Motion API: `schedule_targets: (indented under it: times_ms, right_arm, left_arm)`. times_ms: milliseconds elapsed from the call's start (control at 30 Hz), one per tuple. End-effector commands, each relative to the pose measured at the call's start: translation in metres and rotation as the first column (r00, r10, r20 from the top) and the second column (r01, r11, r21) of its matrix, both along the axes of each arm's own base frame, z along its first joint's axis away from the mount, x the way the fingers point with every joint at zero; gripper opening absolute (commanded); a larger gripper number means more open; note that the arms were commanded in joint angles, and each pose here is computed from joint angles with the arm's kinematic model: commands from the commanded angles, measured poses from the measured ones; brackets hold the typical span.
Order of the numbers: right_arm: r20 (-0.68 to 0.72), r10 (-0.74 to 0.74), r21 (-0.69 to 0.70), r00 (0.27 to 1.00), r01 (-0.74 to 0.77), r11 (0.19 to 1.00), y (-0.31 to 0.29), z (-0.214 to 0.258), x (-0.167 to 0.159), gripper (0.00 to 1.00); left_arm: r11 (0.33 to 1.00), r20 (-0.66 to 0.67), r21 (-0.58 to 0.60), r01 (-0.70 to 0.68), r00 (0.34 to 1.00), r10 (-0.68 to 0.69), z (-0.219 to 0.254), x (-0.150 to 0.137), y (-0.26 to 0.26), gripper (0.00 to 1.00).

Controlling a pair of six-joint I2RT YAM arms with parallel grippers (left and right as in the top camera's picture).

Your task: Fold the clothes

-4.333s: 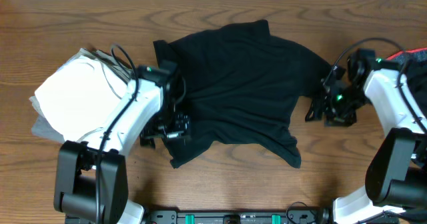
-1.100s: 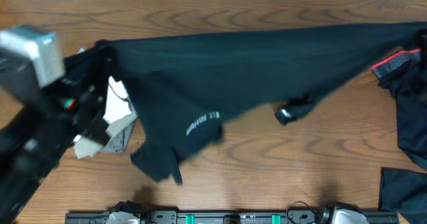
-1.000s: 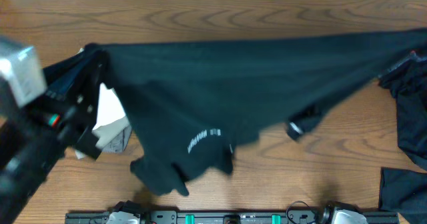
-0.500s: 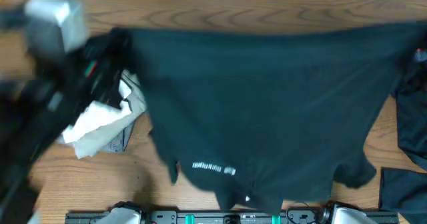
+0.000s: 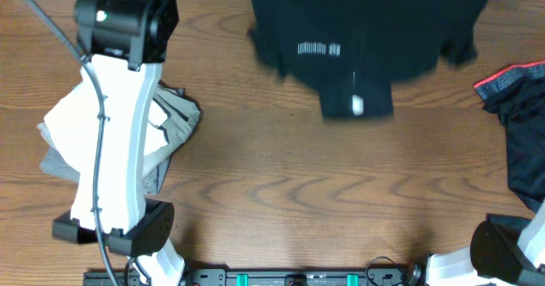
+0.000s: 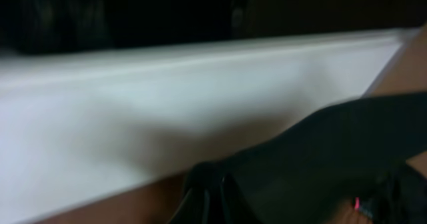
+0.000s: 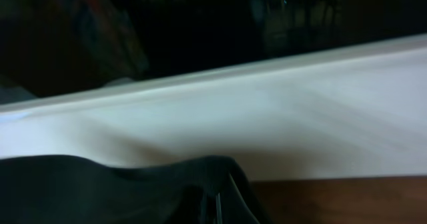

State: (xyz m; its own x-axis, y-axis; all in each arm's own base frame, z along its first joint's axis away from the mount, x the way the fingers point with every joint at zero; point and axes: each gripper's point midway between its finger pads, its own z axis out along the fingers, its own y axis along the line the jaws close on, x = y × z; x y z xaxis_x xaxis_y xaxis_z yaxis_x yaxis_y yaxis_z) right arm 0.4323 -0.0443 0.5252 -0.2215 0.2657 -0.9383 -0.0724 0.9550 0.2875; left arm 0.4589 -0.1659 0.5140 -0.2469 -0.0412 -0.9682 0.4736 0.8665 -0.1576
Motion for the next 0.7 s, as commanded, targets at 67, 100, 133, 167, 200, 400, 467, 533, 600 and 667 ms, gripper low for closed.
schedule_targets:
  times_ms: [67, 100, 133, 167, 200, 400, 467, 533, 600, 667]
  right_arm:
    - [-0.042, -0.032, -0.089, 0.999, 0.029, 0.996, -0.01, -0.001, -0.031, 0.01]
    - [-0.09, -0.044, -0.104, 0.995, 0.035, 0.994, -0.012, -0.012, -0.034, 0.01]
    - [-0.121, -0.045, -0.112, 0.992, 0.031, 0.993, -0.013, -0.02, -0.036, 0.01]
    - [-0.161, -0.036, -0.124, 0.986, 0.016, 0.992, -0.012, -0.031, -0.039, 0.01]
    - [-0.206, -0.026, -0.136, 0.978, -0.002, 0.991, -0.01, -0.042, -0.042, 0.01]
    - [-0.524, 0.051, -0.131, 0.85, -0.14, 0.982, 0.003, -0.121, -0.077, 0.01]
    - [-0.64, 0.101, -0.095, 0.762, -0.208, 0.973, 0.013, -0.151, -0.096, 0.01]
    - [-0.731, 0.148, -0.055, 0.666, -0.273, 0.96, 0.024, -0.178, -0.113, 0.02]
    - [-0.782, 0.168, -0.027, 0.6, -0.302, 0.953, 0.031, -0.2, -0.12, 0.02]
    - [-0.811, 0.179, -0.006, 0.556, -0.315, 0.949, 0.035, -0.215, -0.123, 0.05]
  left_arm:
    - [0.996, 0.15, 0.085, 0.0, 0.989, -0.013, 0.057, -0.06, 0.018, 0.06]
    - [0.993, 0.091, 0.116, 0.008, 0.996, -0.019, 0.04, -0.061, 0.019, 0.06]
    - [0.991, 0.042, 0.131, 0.015, 0.999, -0.02, 0.026, -0.061, 0.019, 0.06]
    - [0.988, -0.042, 0.15, 0.026, 0.999, -0.02, 0.005, -0.062, 0.019, 0.06]
    - [0.986, -0.11, 0.165, 0.037, 0.994, -0.019, -0.014, -0.062, 0.019, 0.06]
    - [0.96, -0.584, 0.243, 0.142, 0.811, 0.028, -0.135, -0.089, 0.026, 0.06]
    - [0.95, -0.703, 0.256, 0.181, 0.709, 0.055, -0.166, -0.105, 0.03, 0.06]
    - [0.952, -0.775, 0.252, 0.171, 0.625, 0.093, -0.187, -0.111, 0.032, 0.06]
    - [0.957, -0.811, 0.245, 0.155, 0.574, 0.115, -0.199, -0.114, 0.033, 0.06]
    - [0.957, -0.817, 0.246, 0.155, 0.564, 0.119, -0.202, -0.116, 0.035, 0.06]
